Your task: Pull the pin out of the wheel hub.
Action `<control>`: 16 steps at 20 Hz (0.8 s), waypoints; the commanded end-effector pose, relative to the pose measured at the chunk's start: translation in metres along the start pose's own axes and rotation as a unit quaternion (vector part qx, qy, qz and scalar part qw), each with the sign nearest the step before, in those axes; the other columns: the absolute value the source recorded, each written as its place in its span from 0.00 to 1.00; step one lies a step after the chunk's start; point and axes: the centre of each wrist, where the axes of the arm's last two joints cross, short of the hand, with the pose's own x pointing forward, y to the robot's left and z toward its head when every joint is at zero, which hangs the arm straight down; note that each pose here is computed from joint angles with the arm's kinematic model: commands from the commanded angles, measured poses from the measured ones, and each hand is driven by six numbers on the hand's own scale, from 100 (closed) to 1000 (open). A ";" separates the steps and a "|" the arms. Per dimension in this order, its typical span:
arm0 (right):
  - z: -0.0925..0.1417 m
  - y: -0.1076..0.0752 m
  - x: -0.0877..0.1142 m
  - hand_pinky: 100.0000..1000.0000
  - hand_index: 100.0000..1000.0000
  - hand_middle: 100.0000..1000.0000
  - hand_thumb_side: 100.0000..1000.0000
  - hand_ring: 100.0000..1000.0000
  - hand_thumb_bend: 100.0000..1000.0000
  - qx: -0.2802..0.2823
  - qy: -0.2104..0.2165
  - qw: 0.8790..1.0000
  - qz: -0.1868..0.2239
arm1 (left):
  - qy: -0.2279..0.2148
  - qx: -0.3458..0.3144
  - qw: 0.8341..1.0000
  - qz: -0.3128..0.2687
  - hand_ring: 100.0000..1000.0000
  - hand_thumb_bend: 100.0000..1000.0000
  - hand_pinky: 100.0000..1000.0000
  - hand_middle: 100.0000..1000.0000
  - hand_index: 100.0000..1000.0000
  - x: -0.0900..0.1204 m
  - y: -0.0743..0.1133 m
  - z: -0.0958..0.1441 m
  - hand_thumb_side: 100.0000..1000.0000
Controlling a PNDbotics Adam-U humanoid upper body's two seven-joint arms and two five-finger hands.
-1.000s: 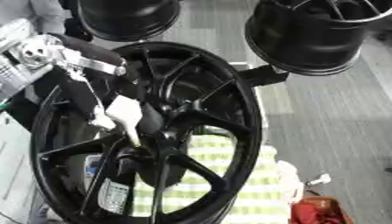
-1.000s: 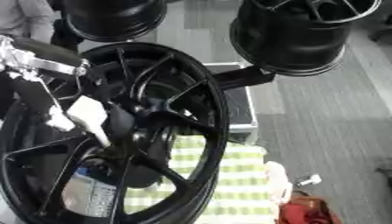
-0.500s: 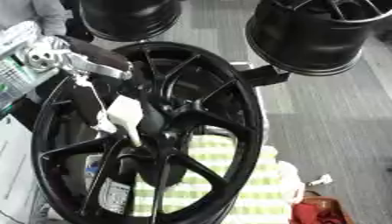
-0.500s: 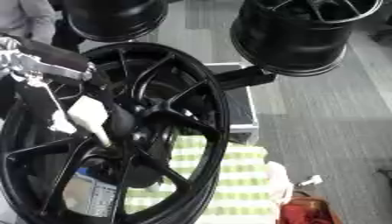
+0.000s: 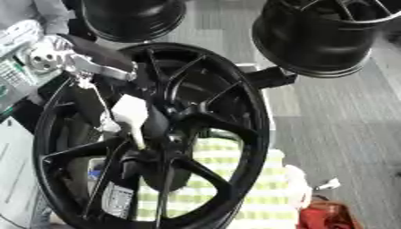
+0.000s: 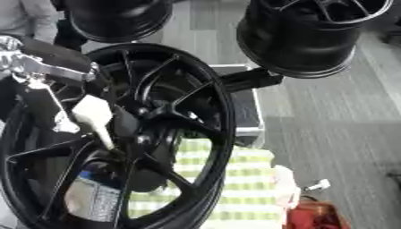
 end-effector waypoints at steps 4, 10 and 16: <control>-0.002 -0.011 0.002 0.84 0.72 0.67 0.64 0.78 0.00 -0.013 -0.004 1.000 0.013 | 0.041 0.018 0.999 -0.025 0.68 0.27 0.68 0.68 0.75 0.005 0.008 0.018 0.16; -0.001 -0.010 0.001 0.84 0.71 0.66 0.64 0.78 0.00 -0.014 -0.003 1.000 0.011 | 0.055 0.012 0.998 -0.033 0.70 0.28 0.68 0.70 0.76 0.006 0.004 0.016 0.15; -0.001 -0.010 0.001 0.84 0.71 0.66 0.64 0.78 0.00 -0.014 -0.004 1.000 0.010 | 0.055 0.015 0.998 -0.035 0.67 0.20 0.66 0.66 0.72 0.009 0.004 0.016 0.09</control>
